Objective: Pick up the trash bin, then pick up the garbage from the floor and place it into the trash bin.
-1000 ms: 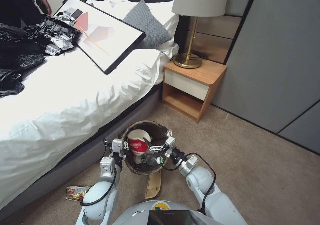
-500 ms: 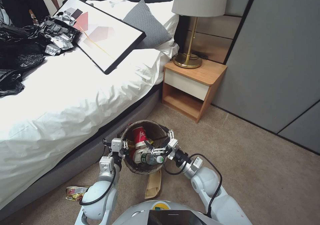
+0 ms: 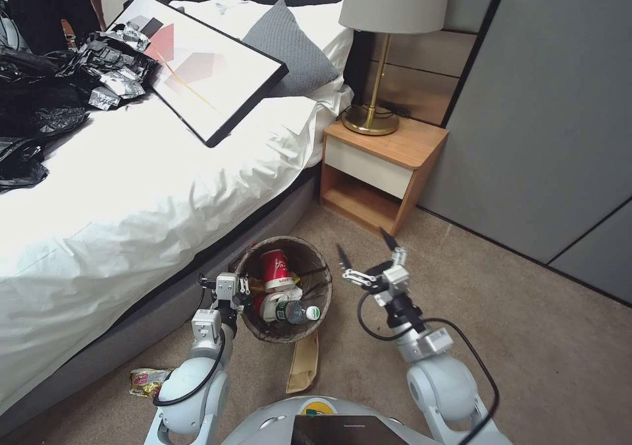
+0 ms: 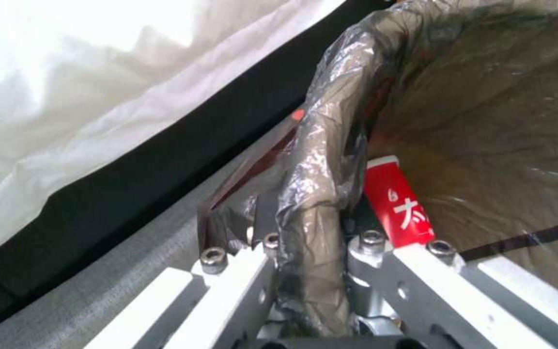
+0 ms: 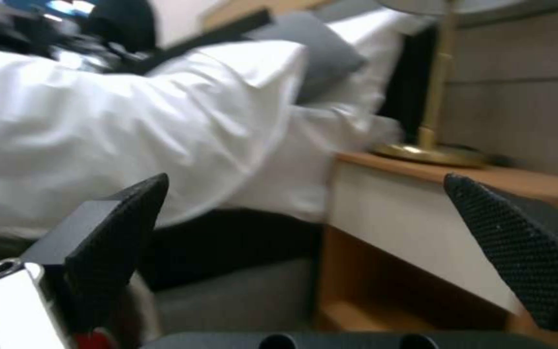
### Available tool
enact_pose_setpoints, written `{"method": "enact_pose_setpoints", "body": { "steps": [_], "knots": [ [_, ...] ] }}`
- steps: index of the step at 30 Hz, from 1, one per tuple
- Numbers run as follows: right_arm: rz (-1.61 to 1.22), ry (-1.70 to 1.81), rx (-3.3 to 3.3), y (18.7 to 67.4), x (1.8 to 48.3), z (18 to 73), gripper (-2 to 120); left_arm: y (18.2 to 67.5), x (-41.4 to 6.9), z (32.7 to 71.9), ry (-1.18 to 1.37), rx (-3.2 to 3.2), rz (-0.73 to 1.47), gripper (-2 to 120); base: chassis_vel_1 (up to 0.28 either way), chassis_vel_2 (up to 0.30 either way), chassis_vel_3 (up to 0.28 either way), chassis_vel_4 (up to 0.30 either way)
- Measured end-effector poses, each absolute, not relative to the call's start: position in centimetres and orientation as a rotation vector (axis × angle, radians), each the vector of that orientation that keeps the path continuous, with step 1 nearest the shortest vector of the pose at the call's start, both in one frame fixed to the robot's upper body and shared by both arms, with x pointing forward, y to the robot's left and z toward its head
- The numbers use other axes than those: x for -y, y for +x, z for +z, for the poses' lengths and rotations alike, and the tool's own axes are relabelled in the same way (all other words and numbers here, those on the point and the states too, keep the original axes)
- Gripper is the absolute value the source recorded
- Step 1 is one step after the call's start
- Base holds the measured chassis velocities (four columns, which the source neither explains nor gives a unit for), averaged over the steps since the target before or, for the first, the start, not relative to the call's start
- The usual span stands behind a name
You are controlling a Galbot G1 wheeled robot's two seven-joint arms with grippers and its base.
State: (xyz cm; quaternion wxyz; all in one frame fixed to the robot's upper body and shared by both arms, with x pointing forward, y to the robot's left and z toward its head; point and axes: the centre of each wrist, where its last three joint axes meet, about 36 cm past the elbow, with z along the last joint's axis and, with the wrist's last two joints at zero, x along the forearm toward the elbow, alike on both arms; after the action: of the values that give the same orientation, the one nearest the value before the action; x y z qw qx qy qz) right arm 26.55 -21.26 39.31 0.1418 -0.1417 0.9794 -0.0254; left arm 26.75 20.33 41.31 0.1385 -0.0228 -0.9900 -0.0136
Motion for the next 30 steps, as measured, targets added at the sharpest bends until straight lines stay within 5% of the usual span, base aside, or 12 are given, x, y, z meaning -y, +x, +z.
{"method": "enact_pose_setpoints", "body": {
  "steps": [13, 30],
  "knots": [
    [-0.081, -0.155, -2.907, 23.1, 23.4, 34.3, 100, 26.7, -20.7, 41.0, -0.064, 2.878, -0.027, 3, 0.0, 0.0, 0.0, 0.0],
    [-0.065, -0.151, -2.903, 23.9, 23.4, 34.2, 100, 26.5, -20.5, 41.2, -0.072, 2.884, -0.007, 3, 0.0, 0.0, 0.0, 0.0]
  ]
}}
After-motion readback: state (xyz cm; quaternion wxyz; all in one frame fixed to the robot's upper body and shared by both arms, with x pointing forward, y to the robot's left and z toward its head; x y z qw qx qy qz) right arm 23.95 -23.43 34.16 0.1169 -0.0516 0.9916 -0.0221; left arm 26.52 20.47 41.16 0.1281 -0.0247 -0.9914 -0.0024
